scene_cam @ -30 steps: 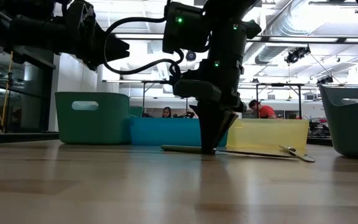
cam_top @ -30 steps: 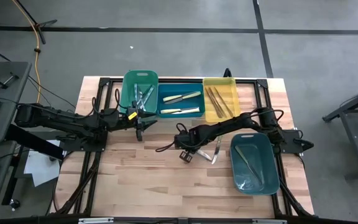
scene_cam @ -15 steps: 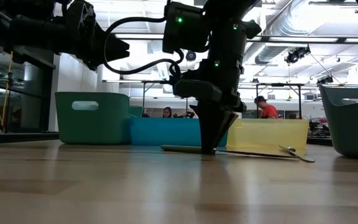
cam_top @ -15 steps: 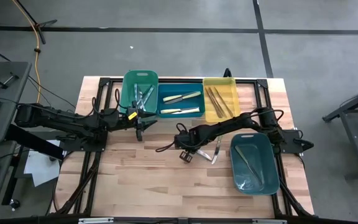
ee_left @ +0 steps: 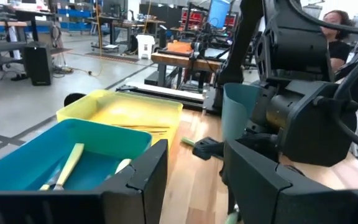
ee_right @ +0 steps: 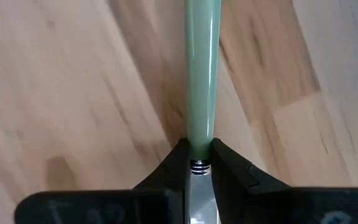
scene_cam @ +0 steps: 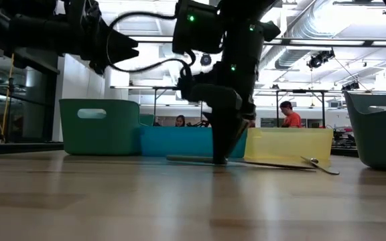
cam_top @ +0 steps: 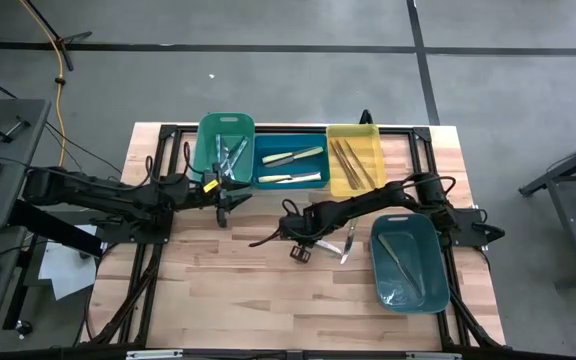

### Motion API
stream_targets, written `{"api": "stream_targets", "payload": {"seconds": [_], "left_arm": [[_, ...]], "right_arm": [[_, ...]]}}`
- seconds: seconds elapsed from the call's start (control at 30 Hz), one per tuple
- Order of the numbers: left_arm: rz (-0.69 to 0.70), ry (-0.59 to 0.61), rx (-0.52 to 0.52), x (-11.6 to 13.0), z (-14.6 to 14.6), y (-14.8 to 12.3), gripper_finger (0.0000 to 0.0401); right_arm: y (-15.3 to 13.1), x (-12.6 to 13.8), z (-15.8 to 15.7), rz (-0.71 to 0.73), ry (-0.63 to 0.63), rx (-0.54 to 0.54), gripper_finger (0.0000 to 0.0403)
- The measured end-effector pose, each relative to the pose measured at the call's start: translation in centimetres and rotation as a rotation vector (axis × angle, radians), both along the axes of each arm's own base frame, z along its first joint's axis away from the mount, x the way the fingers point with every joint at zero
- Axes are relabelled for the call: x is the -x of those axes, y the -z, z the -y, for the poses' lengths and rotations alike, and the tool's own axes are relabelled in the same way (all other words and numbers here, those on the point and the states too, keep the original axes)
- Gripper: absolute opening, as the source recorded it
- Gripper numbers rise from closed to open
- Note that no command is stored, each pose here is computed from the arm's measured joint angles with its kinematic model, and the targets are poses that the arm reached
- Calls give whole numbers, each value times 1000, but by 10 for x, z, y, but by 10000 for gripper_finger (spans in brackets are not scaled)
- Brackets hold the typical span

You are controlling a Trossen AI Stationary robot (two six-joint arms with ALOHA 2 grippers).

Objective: Sort silverware by color (type)
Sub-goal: Put the green knife into the green bin

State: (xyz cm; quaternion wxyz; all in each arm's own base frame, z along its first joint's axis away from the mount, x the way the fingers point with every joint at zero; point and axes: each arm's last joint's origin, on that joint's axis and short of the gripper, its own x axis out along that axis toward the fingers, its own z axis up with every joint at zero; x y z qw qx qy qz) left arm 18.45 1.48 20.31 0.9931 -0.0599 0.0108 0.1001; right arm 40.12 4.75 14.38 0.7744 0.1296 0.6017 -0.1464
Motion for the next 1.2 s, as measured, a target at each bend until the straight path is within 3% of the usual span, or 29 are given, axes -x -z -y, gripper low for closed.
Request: {"api": "stream_targets", "payload": {"seconds": [0.37,0.67,1.07,1.2], "left_arm": [[92,71,3,19,3,-19,152],[140,72,15,45,5,-32,152],[143,62,40,51,5,-33,152],[144,38,41,51,4,-33,152]], "right_arm": [[-42,-5,-4,216,-69,26,34],[-72,-2,3,323,-76,119,0],[-75,-5,14,356,-75,94,10],[-78,-9,17,403,-93,32,13]]}}
